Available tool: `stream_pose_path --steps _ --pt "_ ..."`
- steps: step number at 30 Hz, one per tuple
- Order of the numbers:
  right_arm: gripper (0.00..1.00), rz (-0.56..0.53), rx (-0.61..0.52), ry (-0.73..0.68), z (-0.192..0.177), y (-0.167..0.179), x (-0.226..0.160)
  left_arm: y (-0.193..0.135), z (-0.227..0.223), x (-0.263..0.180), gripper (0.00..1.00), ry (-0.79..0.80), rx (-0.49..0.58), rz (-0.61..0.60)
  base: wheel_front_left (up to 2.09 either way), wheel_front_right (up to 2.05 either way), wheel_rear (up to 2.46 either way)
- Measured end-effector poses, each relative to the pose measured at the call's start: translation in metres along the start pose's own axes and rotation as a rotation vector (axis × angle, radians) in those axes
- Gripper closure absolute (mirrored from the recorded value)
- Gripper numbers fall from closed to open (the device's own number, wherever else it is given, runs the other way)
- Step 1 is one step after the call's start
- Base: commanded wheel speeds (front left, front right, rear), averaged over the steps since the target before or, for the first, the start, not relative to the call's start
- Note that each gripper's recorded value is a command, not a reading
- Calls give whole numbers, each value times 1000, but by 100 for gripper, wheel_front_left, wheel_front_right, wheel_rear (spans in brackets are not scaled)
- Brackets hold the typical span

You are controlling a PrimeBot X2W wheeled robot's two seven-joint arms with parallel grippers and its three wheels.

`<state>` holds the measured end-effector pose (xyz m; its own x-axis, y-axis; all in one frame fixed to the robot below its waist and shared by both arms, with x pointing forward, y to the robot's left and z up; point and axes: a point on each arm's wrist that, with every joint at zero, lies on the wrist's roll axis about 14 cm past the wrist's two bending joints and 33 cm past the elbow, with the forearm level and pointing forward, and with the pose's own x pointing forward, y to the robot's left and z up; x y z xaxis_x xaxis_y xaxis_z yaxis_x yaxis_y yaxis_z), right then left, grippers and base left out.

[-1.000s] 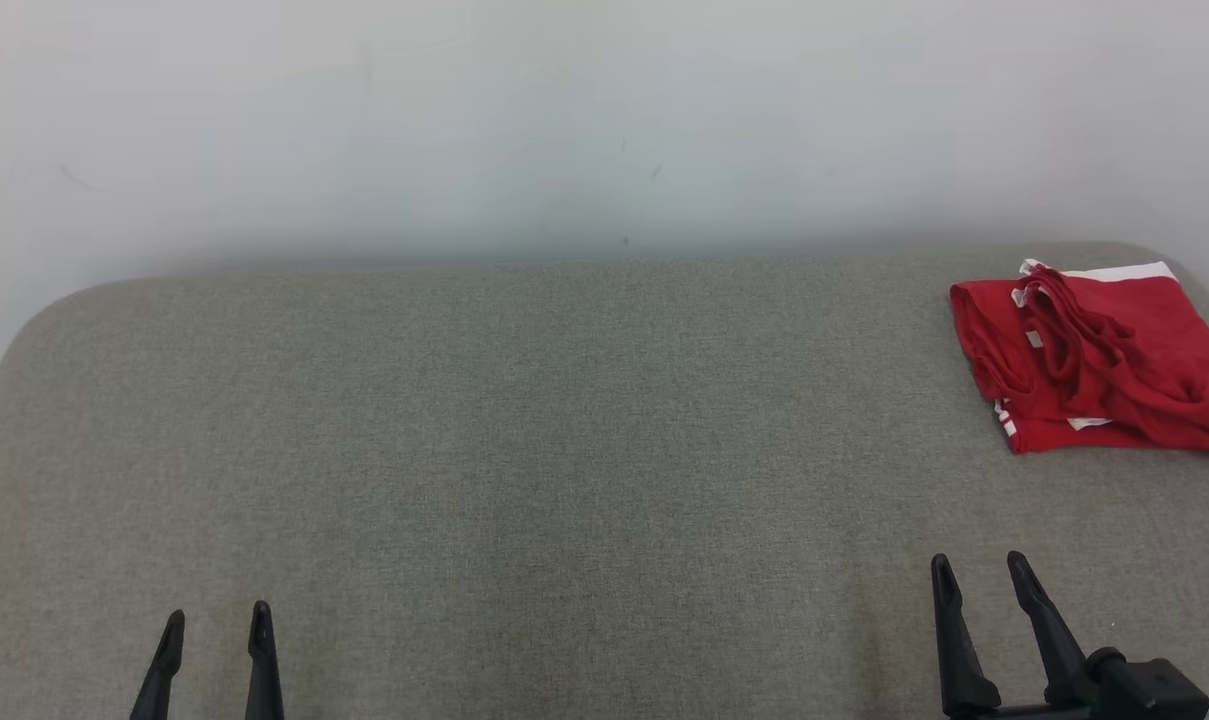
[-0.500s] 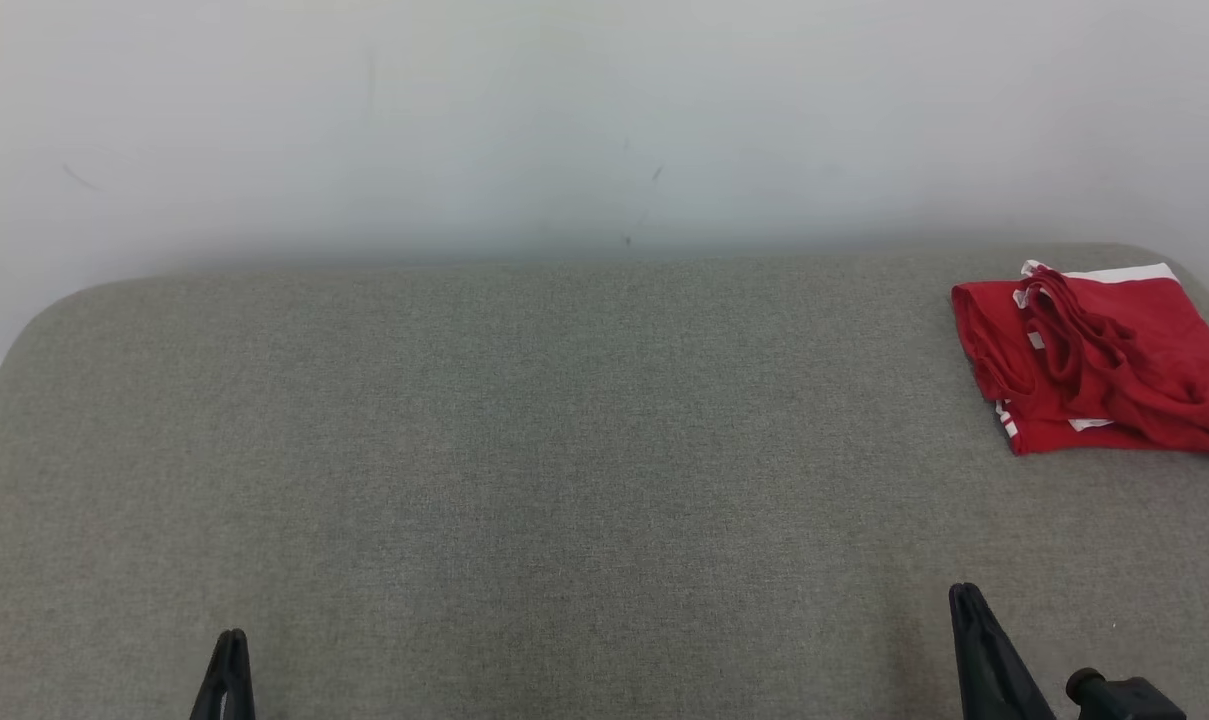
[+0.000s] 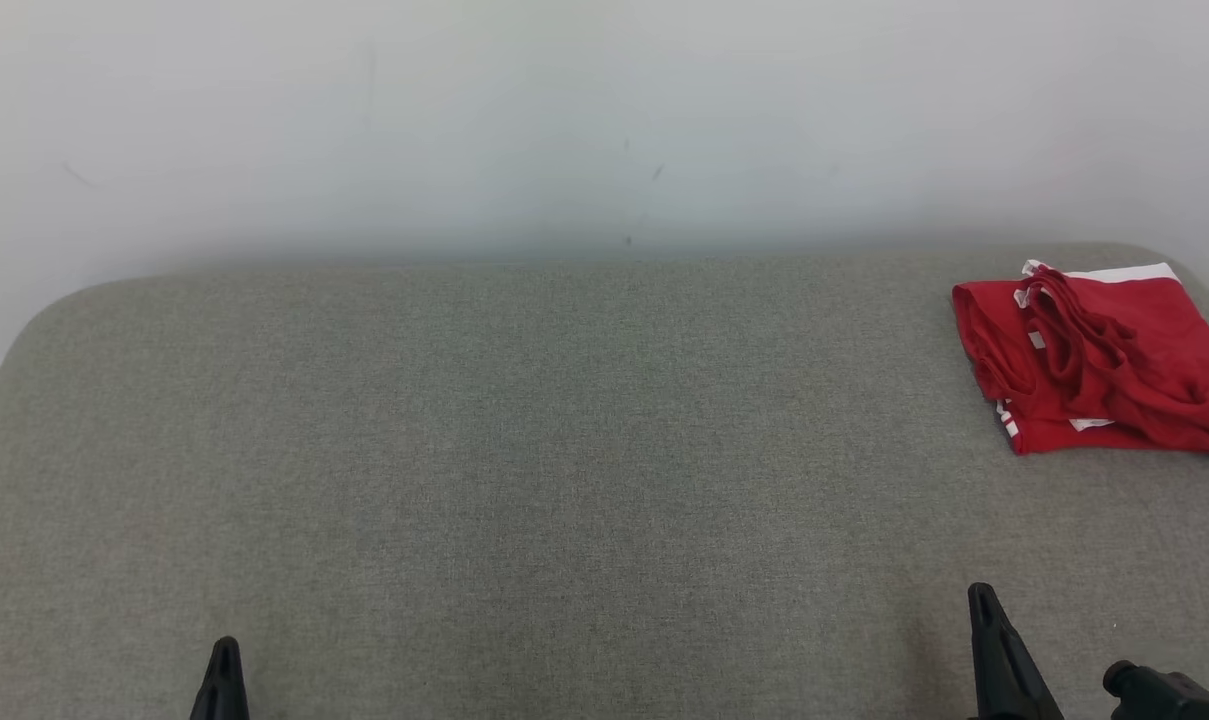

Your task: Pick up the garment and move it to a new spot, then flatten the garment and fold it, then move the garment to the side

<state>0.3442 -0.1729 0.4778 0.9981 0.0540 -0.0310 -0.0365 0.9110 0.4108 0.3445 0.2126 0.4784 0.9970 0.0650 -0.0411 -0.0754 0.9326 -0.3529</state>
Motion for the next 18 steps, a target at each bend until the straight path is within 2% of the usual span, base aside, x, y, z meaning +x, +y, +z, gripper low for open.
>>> stream_pose_path --steps 18 --pt "100 -41 262 -7 7 -8 9 1 1 10 100 19 -276 28 0 0 0"
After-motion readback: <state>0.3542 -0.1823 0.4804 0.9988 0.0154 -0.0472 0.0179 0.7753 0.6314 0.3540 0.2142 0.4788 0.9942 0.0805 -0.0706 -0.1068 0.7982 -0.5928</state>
